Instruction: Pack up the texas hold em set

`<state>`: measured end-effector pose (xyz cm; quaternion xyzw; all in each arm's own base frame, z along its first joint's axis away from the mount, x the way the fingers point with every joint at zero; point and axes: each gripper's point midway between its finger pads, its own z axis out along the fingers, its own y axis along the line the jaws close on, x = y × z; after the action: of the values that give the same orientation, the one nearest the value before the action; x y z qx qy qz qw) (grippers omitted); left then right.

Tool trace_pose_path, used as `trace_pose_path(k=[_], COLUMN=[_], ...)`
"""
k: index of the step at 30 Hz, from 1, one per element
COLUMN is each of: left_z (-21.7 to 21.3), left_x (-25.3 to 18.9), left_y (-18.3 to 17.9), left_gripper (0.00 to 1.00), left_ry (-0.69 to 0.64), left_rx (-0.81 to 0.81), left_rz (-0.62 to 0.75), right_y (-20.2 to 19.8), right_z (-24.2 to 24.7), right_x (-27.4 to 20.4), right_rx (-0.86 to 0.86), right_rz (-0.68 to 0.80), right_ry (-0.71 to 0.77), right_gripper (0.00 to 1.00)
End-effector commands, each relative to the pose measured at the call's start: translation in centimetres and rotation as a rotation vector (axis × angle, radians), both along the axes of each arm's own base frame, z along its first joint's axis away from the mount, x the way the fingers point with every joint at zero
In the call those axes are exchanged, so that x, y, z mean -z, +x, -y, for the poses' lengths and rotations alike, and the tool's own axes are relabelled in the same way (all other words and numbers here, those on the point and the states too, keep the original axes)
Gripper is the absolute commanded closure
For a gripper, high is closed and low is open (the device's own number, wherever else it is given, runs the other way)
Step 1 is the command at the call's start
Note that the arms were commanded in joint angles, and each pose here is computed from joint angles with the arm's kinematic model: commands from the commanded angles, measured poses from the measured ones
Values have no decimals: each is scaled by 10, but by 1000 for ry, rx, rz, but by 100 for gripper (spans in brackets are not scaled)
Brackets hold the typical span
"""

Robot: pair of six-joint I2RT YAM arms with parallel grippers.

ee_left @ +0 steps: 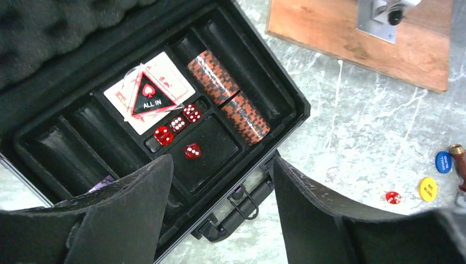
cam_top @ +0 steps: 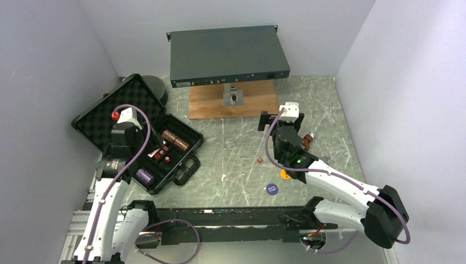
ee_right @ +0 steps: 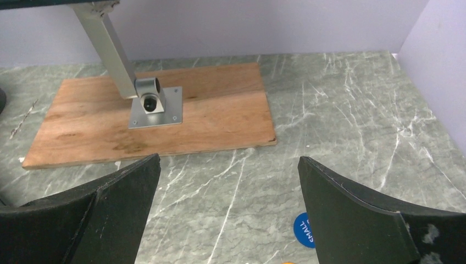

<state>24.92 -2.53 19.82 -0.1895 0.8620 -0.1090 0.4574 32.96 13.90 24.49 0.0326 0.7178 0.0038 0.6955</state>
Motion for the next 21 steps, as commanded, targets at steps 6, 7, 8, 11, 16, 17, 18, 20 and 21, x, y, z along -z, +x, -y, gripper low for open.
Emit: trace_pose_path(k=[6, 7, 8, 11, 16, 17, 18, 20, 21], left_z=[-1, 1, 4, 2, 13, 14, 14, 13, 13], left_x=[-27, -28, -30, -34, -38, -39, -40, -43, -44], left_y=[-29, -31, -32, -34, -35, -36, -37, -38, -39], left_gripper=[1, 0, 0, 0, 0, 0, 0, 0, 0], left_ry=[145, 142, 136, 142, 122, 121, 122, 125, 126], left_rx=[142, 152, 166, 159, 216, 225, 225, 219, 221], left_rz=[122, 137, 148, 159, 196, 206, 213, 231, 237], right_y=[11, 11, 12, 10, 6, 5, 4, 2, 0], right_z=[-15, -17, -20, -26, -29, -28, -29, -29, -29], right_x=[-10, -11, -12, -18, -27, -28, -28, -29, -29], right_rx=[-30, -38, -50, -83, -99, -100, -104, -110, -112], right_rz=[-28, -37, -44, -63, -98, -106, -115, -125, -133], right_ry=[-4, -5, -1, 9, 26, 29, 34, 47, 52], right_gripper=[0, 0, 0, 0, 0, 0, 1, 1, 1])
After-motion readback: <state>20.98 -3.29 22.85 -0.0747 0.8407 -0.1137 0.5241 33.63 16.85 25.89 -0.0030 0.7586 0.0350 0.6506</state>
